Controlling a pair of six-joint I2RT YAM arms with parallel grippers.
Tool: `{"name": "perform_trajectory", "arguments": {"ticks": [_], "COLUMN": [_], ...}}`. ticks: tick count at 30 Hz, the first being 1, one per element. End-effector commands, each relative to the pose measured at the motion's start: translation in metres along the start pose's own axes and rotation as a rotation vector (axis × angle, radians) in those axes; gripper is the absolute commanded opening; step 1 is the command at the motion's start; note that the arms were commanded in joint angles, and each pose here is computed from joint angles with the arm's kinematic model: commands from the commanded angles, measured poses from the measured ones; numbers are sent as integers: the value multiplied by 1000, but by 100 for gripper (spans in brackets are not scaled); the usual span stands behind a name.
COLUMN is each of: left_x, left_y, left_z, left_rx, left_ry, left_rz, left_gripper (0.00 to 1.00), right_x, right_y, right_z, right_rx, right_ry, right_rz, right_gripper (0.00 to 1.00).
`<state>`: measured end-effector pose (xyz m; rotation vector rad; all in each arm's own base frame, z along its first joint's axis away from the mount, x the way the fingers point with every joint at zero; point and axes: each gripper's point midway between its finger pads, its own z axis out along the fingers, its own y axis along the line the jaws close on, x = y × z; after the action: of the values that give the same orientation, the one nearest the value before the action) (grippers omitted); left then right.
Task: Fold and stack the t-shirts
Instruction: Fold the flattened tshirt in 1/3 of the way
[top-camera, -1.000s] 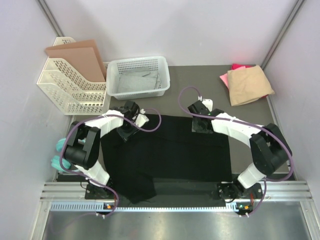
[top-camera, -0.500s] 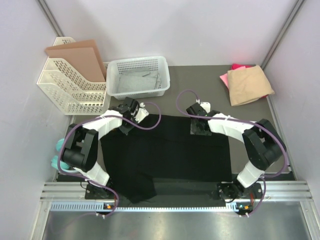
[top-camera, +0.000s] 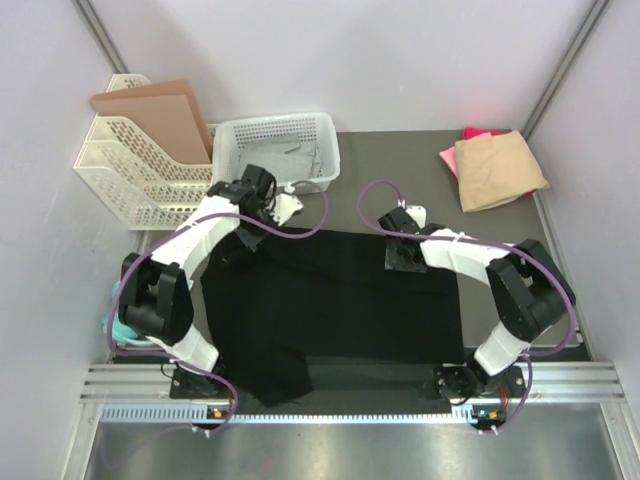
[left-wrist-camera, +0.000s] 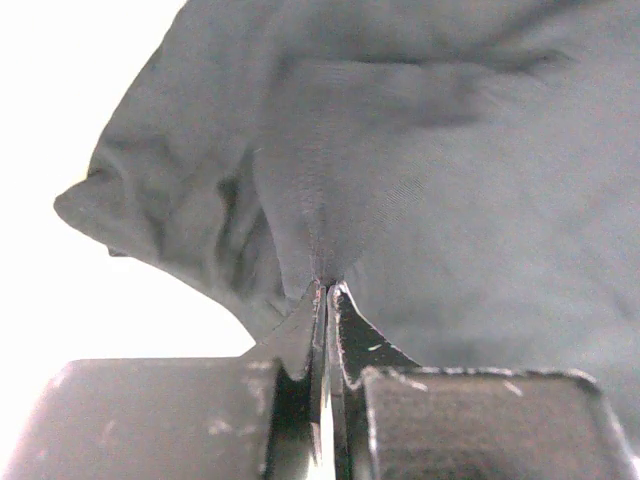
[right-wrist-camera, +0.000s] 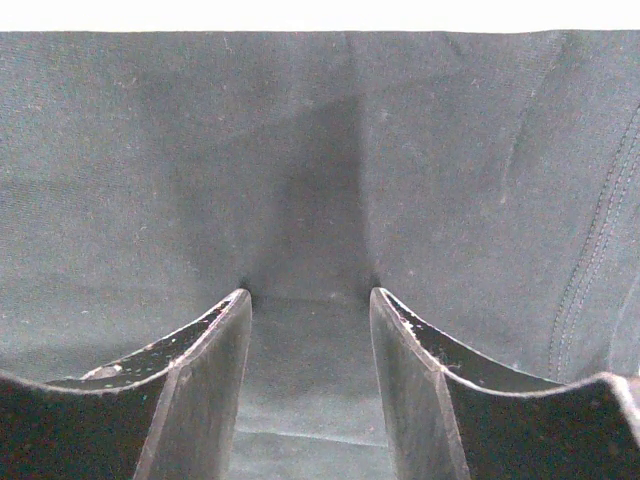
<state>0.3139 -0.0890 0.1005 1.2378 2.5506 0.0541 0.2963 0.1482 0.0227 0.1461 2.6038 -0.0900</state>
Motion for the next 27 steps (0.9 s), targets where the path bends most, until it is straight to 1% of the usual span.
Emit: {"name": "perform_trajectory", "arguments": {"ticks": [1,2,3,4,6,7,9,10,12,13,14,16,17,19,22,23,26,27], "left_x": [3,4,18,19,30,39,53,58,65,72,71,78,75,80,85,86,86,84], "left_y": [-35,-45,-57,-62,-78,-81,-82,-83,-80,-79,-76,-65,-57,-57,-74,-78,-82,-81], "left_z": [-66,-71,-81,-88,-92,-88,-82,-75,-68,-58,-51,-36,-27,-20,-24,-25,-27,-26], "left_rx": [196,258,323,355,444,454,446,440,418,409,394,333,289,294,398,416,407,397], "left_ry": [-21,-22,30,36,77,107,150,165,190,222,228,280,268,302,334,338,311,294], "left_rz": [71,74,88,97,106,108,119,117,125,127,131,124,124,131,120,120,135,136], "left_gripper": [0,0,0,0,0,0,1,5,9,10,8,6,6,4,10,16,25,31], "right_x": [-5,-5,-4,-4,-4,-4,-6,-6,-7,-6,-6,-5,-4,-2,0,1,2,2], "right_y": [-8,-8,-10,-11,-12,-13,-13,-14,-14,-15,-15,-16,-17,-18,-21,-23,-27,-28], "right_z": [0,0,1,2,2,3,3,3,3,4,5,5,6,7,8,9,13,14], "right_rx": [3,1,7,6,7,12,11,13,12,18,17,19,21,25,34,37,51,55], "right_ry": [-25,-27,-24,-24,-23,-22,-26,-25,-25,-23,-20,-18,-15,-13,-9,-6,1,4], "right_rz": [11,11,10,13,14,14,13,13,12,12,11,10,10,8,5,5,7,9], "right_gripper": [51,51,51,51,51,51,51,51,51,51,51,51,51,51,51,51,51,51]}}
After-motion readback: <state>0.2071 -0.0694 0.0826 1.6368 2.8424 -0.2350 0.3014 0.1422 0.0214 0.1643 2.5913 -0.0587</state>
